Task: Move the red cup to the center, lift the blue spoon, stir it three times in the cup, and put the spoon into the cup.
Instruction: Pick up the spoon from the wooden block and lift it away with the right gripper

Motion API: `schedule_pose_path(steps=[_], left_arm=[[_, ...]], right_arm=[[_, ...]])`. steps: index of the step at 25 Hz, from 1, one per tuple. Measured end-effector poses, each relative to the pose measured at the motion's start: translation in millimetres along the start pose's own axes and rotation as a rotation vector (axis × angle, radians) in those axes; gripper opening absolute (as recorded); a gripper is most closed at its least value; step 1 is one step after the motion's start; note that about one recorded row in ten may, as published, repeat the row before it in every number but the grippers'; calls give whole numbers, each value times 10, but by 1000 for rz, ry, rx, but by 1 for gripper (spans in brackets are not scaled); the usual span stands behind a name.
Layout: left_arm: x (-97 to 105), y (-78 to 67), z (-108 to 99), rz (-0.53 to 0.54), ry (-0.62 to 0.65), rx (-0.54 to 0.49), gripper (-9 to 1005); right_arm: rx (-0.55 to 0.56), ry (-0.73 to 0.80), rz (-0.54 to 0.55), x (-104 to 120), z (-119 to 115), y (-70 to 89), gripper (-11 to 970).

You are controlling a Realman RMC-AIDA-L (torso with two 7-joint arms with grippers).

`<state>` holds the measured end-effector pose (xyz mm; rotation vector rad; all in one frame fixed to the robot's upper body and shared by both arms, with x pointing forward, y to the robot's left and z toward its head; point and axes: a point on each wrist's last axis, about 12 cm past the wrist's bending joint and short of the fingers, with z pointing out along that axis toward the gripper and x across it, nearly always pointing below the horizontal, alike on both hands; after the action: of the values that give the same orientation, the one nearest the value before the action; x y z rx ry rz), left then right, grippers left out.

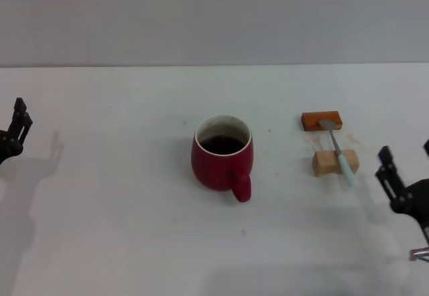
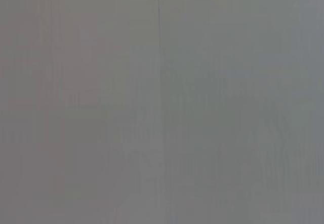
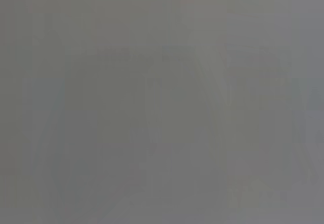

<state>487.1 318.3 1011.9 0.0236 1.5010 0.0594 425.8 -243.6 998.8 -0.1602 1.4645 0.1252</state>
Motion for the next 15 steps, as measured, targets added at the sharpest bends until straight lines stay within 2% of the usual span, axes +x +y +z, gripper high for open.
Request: schedule_pose_path(steps=[3, 5, 15], left_arm=[[4, 5, -5, 1, 2, -1, 608], [7, 7, -10, 1, 4, -2, 837], [12, 12, -18, 2, 7, -2, 852]], right_arm=[[-14, 54, 11, 59, 6, 40, 729], [-20, 74, 15, 81, 1, 58, 729], [-38, 156, 33, 169, 14, 114, 729]])
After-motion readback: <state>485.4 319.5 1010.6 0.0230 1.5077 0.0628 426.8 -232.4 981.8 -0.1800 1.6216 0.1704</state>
